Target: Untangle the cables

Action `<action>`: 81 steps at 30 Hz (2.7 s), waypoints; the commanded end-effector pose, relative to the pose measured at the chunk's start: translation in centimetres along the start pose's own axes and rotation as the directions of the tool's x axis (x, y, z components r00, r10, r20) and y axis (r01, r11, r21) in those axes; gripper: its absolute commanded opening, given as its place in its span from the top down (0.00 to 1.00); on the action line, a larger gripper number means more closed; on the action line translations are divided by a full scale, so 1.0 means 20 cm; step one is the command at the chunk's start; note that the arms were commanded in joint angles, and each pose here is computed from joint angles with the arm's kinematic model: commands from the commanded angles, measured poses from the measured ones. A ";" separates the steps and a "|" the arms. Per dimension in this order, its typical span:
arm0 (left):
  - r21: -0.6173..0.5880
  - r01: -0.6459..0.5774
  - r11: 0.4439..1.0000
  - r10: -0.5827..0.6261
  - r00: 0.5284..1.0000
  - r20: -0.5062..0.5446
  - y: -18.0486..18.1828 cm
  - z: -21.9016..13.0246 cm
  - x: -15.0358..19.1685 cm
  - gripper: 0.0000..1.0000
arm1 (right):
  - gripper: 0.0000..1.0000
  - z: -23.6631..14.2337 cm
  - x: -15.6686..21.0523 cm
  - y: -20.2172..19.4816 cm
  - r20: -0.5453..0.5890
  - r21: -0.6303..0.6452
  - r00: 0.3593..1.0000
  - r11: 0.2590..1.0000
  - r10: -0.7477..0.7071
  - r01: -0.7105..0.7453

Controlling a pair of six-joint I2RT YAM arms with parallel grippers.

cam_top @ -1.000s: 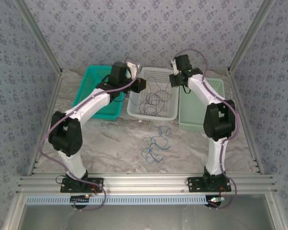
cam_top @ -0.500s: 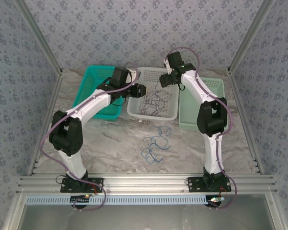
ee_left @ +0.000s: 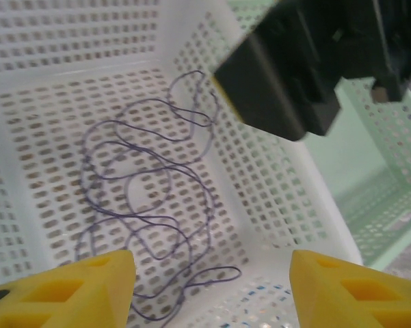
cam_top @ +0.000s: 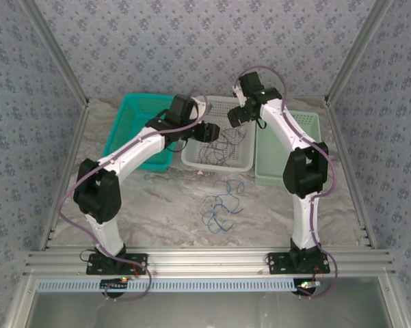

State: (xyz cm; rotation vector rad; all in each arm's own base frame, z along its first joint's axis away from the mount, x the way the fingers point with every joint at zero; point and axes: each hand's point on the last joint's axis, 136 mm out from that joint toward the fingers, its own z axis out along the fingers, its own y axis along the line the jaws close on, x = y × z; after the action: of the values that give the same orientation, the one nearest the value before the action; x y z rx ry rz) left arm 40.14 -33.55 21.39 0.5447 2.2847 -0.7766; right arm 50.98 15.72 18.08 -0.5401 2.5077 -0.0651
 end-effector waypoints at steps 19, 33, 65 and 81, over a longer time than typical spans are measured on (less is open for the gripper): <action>-0.034 -0.055 0.998 0.061 0.971 0.232 -0.07 -0.50 0.42 0.06 | 0.21 -0.56 0.72 0.47 -0.034 -0.390 0.955 0.876 0.293 -0.283; -0.043 0.007 0.999 0.001 0.982 0.190 -0.02 -0.44 0.65 0.01 | 0.31 -0.45 1.42 0.70 -0.195 -0.294 0.876 0.826 0.441 -0.482; -0.038 0.044 0.998 -0.036 0.980 0.196 -0.01 -0.44 0.67 0.01 | 0.64 -0.22 1.54 0.82 -0.224 -0.220 0.832 0.805 0.507 -0.551; -0.041 0.051 0.998 -0.043 0.981 0.189 0.00 -0.43 0.69 0.01 | 0.78 -0.18 1.60 0.86 -0.252 -0.198 0.825 0.807 0.506 -0.556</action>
State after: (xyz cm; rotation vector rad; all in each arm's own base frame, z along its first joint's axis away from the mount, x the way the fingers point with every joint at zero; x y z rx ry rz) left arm 26.55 -25.41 16.16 0.3944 2.1735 -0.7515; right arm 19.04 19.07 2.63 0.0838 2.7599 0.4933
